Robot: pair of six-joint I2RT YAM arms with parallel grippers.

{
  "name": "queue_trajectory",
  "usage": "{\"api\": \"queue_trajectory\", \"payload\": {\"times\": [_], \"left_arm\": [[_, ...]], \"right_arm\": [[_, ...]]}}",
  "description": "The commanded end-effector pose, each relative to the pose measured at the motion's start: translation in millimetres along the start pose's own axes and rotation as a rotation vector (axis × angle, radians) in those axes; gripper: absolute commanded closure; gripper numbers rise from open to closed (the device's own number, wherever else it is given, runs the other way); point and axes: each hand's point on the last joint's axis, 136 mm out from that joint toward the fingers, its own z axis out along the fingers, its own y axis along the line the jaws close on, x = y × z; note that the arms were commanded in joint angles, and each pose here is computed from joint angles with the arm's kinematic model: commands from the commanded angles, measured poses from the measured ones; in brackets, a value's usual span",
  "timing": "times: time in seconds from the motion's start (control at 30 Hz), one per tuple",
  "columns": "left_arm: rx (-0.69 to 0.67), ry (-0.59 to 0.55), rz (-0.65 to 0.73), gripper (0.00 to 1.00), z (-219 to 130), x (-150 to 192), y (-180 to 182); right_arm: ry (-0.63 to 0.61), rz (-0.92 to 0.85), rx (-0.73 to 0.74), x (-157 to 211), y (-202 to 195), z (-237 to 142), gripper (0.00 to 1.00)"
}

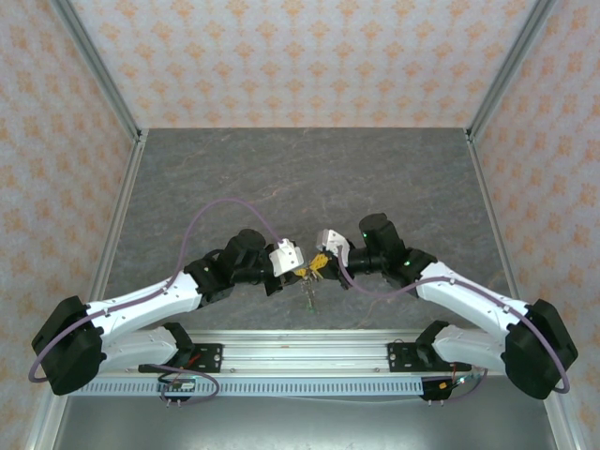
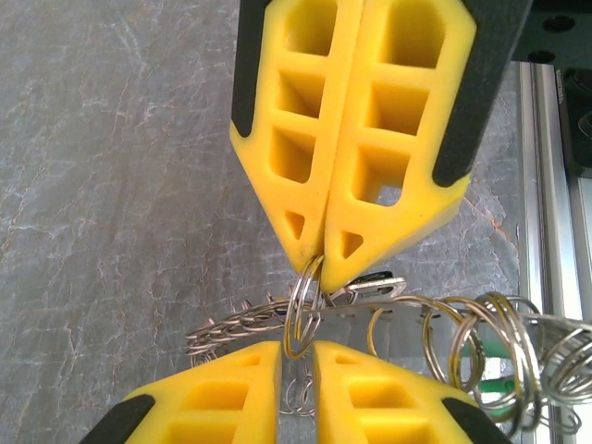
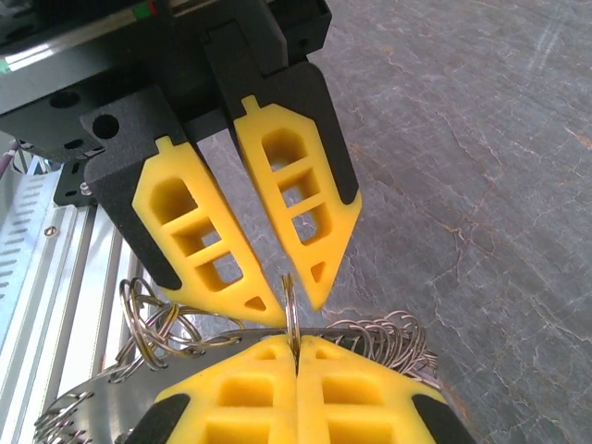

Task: Put the keys on the keyring

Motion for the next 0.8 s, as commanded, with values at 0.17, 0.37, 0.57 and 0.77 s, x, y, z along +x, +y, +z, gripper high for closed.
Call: {"api": "queue_trajectory", "payload": {"times": [0.17, 0.37, 0.57, 0.77], "left_arm": [[-0.006, -0.055, 0.019, 0.82, -4, -23, 2], [-0.009, -0.060, 0.011, 0.82, -4, -22, 3], [-0.009, -0.071, 0.017, 0.82, -5, -25, 3], [0.017, -0.058, 0.015, 0.82, -1, -22, -1]], "right_arm": [[0.049, -0.079, 0.014, -11, 2, -1, 1.00], [0.039, -0.089, -0.001, -14, 4, -1, 1.00], [0.027, -0.089, -0.008, -18, 5, 0, 1.00], [-0.029, -0.089, -0.020, -28, 6, 1, 1.00]]}}
